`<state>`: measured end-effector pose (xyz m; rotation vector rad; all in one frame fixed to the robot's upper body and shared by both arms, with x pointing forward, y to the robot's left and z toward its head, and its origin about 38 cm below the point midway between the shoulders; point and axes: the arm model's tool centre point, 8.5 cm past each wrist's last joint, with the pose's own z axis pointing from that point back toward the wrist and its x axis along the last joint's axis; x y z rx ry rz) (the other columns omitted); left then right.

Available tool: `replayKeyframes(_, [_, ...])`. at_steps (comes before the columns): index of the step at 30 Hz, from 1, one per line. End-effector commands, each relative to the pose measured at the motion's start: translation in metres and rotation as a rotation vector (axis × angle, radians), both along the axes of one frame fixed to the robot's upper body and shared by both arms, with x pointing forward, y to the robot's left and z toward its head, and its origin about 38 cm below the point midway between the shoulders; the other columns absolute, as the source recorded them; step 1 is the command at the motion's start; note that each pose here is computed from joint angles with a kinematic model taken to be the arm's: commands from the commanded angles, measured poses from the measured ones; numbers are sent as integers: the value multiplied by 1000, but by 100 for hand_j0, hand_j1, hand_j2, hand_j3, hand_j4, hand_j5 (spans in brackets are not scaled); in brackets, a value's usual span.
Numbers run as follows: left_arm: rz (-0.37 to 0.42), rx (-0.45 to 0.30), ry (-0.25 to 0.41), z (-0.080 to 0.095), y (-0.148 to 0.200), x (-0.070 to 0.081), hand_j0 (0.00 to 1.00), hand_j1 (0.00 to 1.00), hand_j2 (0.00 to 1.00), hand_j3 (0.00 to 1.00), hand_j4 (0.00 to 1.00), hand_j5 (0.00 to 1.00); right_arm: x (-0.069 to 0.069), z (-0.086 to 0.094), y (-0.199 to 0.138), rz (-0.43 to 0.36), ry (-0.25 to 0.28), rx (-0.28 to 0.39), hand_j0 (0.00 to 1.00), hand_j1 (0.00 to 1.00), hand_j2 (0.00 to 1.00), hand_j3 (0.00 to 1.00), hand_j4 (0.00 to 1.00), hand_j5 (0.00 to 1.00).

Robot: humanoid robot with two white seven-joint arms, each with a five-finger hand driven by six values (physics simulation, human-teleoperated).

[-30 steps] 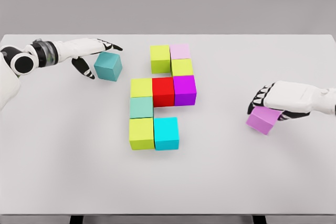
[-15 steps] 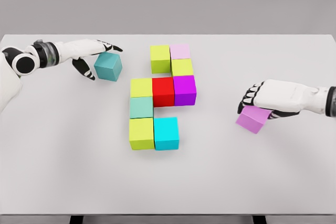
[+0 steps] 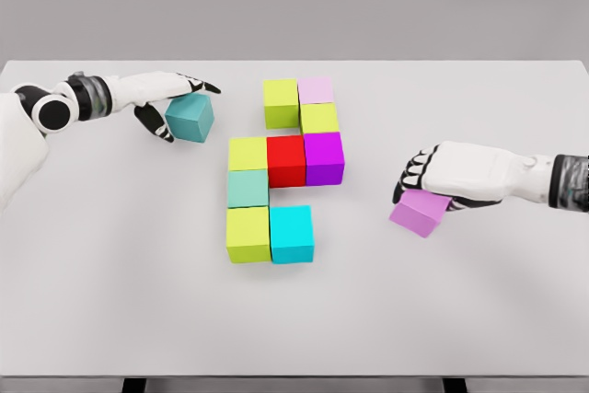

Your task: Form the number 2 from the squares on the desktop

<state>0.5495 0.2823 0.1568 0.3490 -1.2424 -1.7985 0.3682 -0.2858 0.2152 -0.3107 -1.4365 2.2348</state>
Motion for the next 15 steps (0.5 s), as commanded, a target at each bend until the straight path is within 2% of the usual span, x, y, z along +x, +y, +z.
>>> replayKeyframes(1, [4,-9,0,0,0,0,96,96,96,96,96,96,-1,-1,9,15,2,26,57,57,57,57,57,57])
replayKeyframes(3, [5,-4,0,1,0,1,87,87,87,87,87,87,-1,2,14,28,-6,35,57,57,57,57,57,57])
replayKeyframes(6, [5,-3,-4,2,1,1,79,79,79,79,79,79,-2,1,17,37,-4,39,57,57,57,57,57,57])
replayKeyframes(15, [7,-3,-5,4,2,2,71,71,71,71,71,71,-3,-4,34,90,17,28,56,56,56,56,56,56])
